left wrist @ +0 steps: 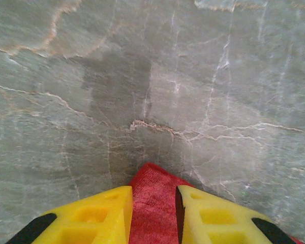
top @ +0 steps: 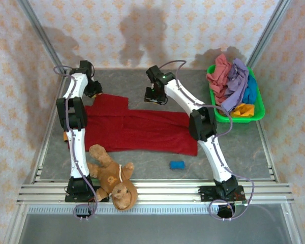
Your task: Fold and stack the t-shirts
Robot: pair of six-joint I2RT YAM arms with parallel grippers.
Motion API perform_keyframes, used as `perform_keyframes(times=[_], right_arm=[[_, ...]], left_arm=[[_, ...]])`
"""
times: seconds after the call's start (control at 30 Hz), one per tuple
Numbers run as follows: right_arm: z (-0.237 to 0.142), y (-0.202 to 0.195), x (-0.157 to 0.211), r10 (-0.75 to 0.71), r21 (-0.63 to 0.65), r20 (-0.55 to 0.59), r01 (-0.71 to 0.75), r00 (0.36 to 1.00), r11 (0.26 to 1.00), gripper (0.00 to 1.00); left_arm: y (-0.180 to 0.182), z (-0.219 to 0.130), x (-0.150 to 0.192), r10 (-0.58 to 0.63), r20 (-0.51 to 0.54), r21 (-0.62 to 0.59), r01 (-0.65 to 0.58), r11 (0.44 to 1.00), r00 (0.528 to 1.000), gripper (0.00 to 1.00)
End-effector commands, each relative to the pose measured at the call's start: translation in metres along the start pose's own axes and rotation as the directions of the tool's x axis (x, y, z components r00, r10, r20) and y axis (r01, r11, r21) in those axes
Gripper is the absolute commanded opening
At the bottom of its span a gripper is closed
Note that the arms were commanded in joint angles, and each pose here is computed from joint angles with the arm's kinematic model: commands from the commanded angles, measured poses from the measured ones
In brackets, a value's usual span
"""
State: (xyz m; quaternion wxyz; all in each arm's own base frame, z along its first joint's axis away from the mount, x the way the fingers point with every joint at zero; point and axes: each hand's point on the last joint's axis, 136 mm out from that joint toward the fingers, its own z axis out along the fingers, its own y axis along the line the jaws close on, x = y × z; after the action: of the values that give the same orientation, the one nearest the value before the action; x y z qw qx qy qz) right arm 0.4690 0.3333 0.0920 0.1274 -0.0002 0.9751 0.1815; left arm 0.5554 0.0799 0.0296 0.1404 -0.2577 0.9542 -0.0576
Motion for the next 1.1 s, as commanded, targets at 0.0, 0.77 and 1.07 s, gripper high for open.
perform_keyframes(times=[0.0, 0.77, 1.07], right_arm=[[0.014, 0.026, -0.011, 0.028, -0.090, 0.034, -0.025, 0.999, 0.996, 0.38], [0.067, 0.091, -0.039, 0.001, -0.366, 0.148, 0.054, 0.989, 0.929, 0.42], [0.082, 0.101, -0.048, 0.044, -0.434, 0.163, 0.032, 0.986, 0.900, 0.41]], left_arm=[[0.002, 0.019, 0.014, 0.005, -0.057, -0.023, -0.007, 1.000, 0.998, 0.31], [-0.020, -0.054, 0.032, 0.065, 0.002, 0.089, -0.065, 0.994, 0.998, 0.00], [-0.024, -0.063, 0.050, 0.067, -0.028, 0.111, -0.063, 0.992, 0.997, 0.00]])
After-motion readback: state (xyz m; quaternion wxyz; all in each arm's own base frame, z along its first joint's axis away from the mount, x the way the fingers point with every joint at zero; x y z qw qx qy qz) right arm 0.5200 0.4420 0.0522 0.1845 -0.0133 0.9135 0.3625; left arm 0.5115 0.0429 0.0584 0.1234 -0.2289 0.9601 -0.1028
